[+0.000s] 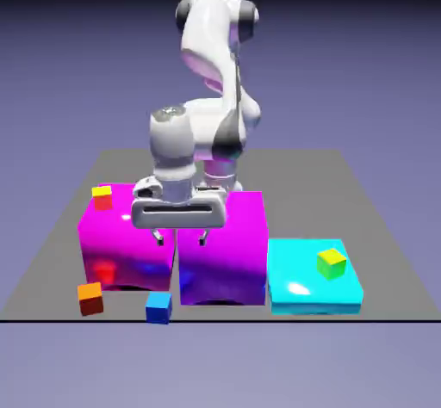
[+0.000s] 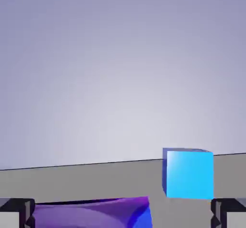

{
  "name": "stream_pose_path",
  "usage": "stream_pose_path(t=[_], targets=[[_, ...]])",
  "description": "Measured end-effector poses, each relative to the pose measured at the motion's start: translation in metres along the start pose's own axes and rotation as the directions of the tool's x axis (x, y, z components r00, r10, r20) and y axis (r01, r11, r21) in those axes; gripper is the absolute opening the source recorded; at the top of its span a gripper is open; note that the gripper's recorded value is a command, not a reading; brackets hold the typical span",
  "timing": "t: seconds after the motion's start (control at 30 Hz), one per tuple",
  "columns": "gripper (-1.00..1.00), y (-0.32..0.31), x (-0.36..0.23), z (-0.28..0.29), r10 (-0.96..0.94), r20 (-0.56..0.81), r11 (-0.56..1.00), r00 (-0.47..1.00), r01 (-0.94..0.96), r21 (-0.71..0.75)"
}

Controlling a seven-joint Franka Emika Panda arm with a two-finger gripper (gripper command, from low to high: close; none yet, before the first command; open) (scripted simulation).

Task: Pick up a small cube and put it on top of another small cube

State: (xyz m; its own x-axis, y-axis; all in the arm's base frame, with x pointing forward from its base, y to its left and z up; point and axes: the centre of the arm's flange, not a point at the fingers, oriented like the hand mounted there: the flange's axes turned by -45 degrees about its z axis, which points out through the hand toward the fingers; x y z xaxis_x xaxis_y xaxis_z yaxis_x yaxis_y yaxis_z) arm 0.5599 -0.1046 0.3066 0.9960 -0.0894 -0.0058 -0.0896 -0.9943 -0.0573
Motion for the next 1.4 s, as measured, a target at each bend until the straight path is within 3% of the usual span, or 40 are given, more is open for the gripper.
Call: stream_pose_path(t=[0.5,0.57,0.67,0.7,0.77,0.87,1.0,1.13,1.2,1.3,1.33,1.4], targets=[[0.00,0.055,0.051,0.123,0.038,0.454,0.998,0.890,-0.014,-0.057],[0.00,0.055,0.051,0.123,0.038,0.454,0.998,0.890,-0.014,-0.057],[0.00,0.058,0.031,0.183,0.038,0.454,0.998,0.890,-0.013,-0.057],[-1.00,0.058,0.029,0.188,0.038,0.454,0.998,0.890,-0.014,-0.057],[-1.00,0.058,0.029,0.188,0.038,0.454,0.998,0.890,-0.014,-0.056],[-1.00,0.055,0.050,0.128,0.038,0.454,0.998,0.890,-0.015,-0.055],[-1.00,0.163,0.040,0.094,0.406,0.429,0.903,0.807,-0.425,-0.056],[-1.00,0.268,0.012,0.060,0.694,0.417,0.656,0.586,-0.754,-0.033],[-1.00,0.280,0.007,0.055,0.721,0.417,0.619,0.553,-0.785,-0.029],[-1.00,0.267,-0.005,0.116,0.721,0.417,0.619,0.553,-0.785,-0.028],[1.00,0.266,-0.007,0.121,0.721,0.417,0.619,0.553,-0.785,-0.029],[1.00,0.266,-0.007,0.121,0.721,0.417,0.619,0.553,-0.784,-0.031]])
